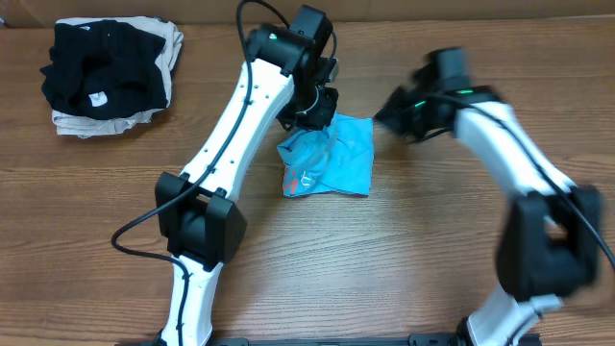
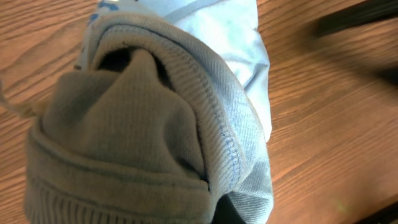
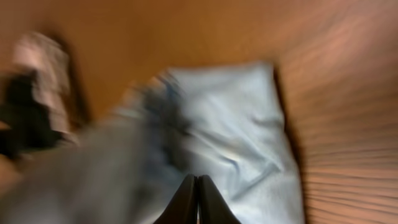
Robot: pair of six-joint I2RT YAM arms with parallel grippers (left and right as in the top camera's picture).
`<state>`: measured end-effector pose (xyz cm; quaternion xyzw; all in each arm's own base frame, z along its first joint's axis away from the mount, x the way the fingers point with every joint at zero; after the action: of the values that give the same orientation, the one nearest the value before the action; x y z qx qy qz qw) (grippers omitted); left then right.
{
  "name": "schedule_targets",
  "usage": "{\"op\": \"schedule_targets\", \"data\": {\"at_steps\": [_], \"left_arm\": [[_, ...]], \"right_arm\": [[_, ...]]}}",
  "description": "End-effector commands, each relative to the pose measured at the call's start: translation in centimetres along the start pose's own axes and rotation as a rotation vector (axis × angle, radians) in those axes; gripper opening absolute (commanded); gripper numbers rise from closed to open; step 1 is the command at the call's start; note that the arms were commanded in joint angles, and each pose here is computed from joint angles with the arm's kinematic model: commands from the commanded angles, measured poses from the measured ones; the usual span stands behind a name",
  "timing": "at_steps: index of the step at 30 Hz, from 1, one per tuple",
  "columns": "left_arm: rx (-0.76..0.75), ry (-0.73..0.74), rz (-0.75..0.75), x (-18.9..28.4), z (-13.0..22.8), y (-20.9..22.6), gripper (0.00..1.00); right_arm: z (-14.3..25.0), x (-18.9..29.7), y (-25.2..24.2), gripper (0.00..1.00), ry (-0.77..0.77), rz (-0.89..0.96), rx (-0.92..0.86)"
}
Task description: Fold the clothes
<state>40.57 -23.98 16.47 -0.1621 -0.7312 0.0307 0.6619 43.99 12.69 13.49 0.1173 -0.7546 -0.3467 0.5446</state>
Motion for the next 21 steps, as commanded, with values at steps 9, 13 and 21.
{"op": "schedule_targets", "data": {"at_steps": [9,13,21], "left_arm": [[-0.02,0.033,0.108,-5.3,-0.6,-4.7,0.15],[-0.018,-0.012,0.139,-5.6,-1.2,-6.7,0.39],[-0.049,-0.052,0.252,-5.1,-1.9,-9.9,0.66]], "right_arm": [[-4.5,17.0,-0.8,0.12,-0.362,0.005,0.001],[-4.6,17.5,-2.2,0.12,-0.36,0.028,-0.031],[-4.8,17.8,-2.6,0.12,-0.369,0.032,-0.037]]}}
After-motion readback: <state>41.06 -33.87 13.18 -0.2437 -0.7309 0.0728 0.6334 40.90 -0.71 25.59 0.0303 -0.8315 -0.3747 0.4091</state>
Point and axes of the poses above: each gripper's point midway between its finger pads, its own x axis back along the fingers, its own y axis along the line the jaws close on, z = x × y, the point moved 1 cm from there along x, back along the fingers, and after that the axes turned 6 degrees about x, right-handed, at the moved point
